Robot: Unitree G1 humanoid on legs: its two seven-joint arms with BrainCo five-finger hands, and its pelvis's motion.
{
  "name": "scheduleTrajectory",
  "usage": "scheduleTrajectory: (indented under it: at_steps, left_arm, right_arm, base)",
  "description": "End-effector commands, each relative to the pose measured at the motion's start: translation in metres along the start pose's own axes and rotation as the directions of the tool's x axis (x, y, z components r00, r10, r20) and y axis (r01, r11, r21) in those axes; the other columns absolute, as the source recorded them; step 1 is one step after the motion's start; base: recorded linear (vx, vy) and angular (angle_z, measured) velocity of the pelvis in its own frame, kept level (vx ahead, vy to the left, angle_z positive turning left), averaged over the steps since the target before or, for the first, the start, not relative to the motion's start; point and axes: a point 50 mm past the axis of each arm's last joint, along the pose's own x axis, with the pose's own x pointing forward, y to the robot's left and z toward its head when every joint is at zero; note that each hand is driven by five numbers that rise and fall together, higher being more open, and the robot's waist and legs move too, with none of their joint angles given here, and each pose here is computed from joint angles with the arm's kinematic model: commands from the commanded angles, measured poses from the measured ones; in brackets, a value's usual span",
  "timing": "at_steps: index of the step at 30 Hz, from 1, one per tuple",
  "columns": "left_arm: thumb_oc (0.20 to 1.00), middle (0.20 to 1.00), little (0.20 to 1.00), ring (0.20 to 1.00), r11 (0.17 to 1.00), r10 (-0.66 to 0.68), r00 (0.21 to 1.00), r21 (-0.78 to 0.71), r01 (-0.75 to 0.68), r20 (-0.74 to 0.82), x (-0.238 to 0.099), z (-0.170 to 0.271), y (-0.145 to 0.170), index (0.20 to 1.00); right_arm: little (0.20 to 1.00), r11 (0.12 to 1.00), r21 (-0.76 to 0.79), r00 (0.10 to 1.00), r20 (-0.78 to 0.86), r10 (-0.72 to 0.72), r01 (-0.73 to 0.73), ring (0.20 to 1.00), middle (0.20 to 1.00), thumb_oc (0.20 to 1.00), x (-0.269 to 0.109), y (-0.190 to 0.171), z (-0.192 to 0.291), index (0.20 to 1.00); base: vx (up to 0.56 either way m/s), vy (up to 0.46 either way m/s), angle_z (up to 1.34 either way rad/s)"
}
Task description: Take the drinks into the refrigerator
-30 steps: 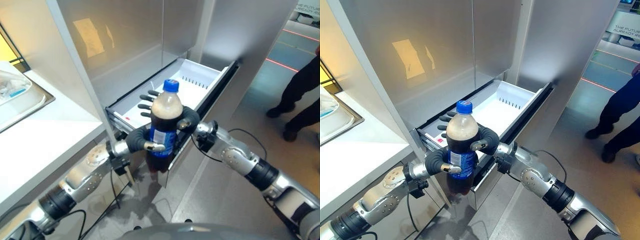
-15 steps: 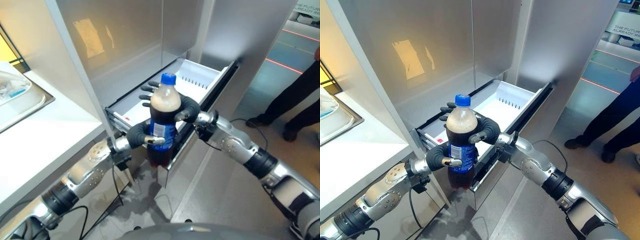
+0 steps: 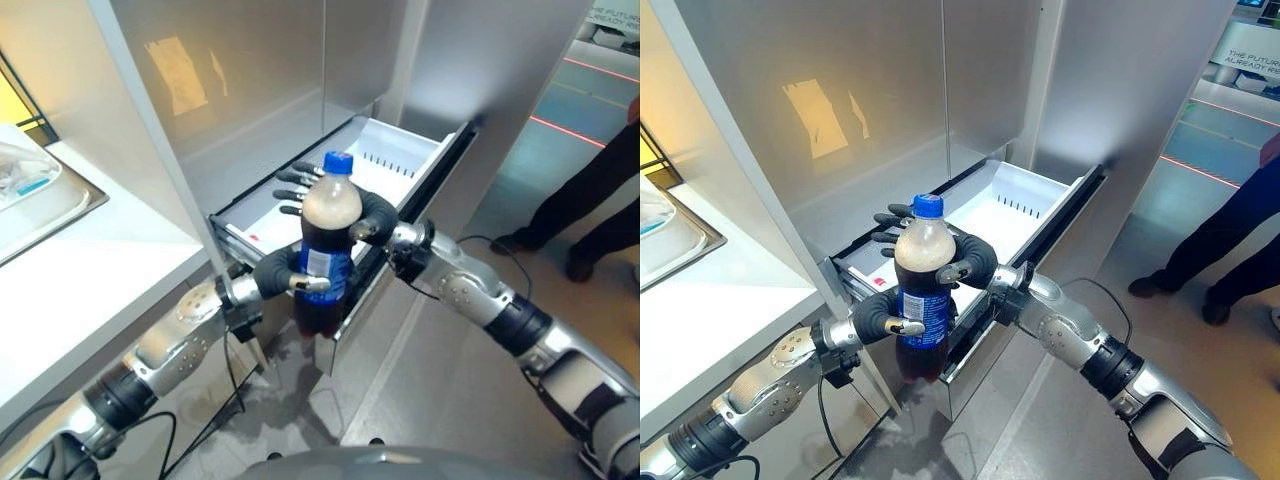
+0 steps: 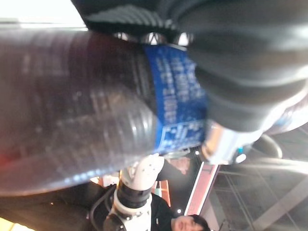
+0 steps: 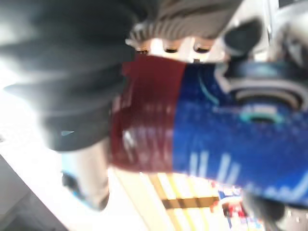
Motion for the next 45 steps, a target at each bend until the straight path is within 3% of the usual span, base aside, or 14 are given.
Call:
scheduleTrajectory:
  at_steps: [1, 26, 27, 28, 29, 45]
  left_arm:
    - [0.200, 0.200, 0.200, 0.200, 0.973, -0.175, 0.978, 0.169, 0.155, 0.112, 0.033, 0.037, -0.008, 0.200]
    - [0.200, 0.200, 0.200, 0.200, 0.970, -0.149, 0.982, 0.209, 0.123, 0.113, 0.031, 0.041, -0.007, 0.200]
    - [0.260, 0.260, 0.260, 0.260, 0.971, -0.146, 0.983, 0.208, 0.120, 0.114, 0.030, 0.040, -0.007, 0.260]
    - [0.834, 0.834, 0.834, 0.834, 0.972, -0.143, 0.983, 0.203, 0.118, 0.114, 0.030, 0.040, -0.007, 0.834]
    - [1.000, 1.000, 1.000, 1.000, 0.973, -0.138, 0.984, 0.203, 0.113, 0.116, 0.030, 0.039, -0.007, 1.000]
    - [1.000, 1.000, 1.000, 1.000, 0.988, -0.060, 0.991, 0.149, 0.042, 0.116, 0.019, 0.032, -0.003, 1.000]
  right_arm:
    - [0.200, 0.976, -0.030, 0.974, 0.062, 0.216, -0.215, 0.200, 0.200, 0.200, 0.046, 0.029, 0.021, 0.200]
    - [0.200, 0.958, 0.083, 0.961, -0.004, 0.277, -0.275, 0.200, 0.200, 0.200, 0.043, 0.045, -0.004, 0.200]
    - [0.200, 0.959, 0.083, 0.962, -0.003, 0.274, -0.273, 0.200, 0.200, 0.200, 0.043, 0.045, -0.004, 0.200]
    - [0.200, 0.960, 0.086, 0.964, 0.003, 0.266, -0.265, 0.200, 0.200, 0.200, 0.042, 0.044, -0.004, 0.200]
    - [0.200, 0.964, 0.095, 0.969, 0.012, 0.249, -0.249, 0.200, 0.200, 0.200, 0.041, 0.042, -0.005, 0.200]
    - [0.200, 0.995, 0.058, 0.988, 0.137, 0.073, -0.081, 0.200, 0.200, 0.200, 0.034, 0.019, 0.014, 0.200]
  base:
    - [0.00, 0.000, 0.00]
    - [0.00, 0.000, 0.00]
    - [0.00, 0.000, 0.00]
    - [0.00, 0.000, 0.00]
    - [0.00, 0.000, 0.00]
    - [0.00, 0.000, 0.00]
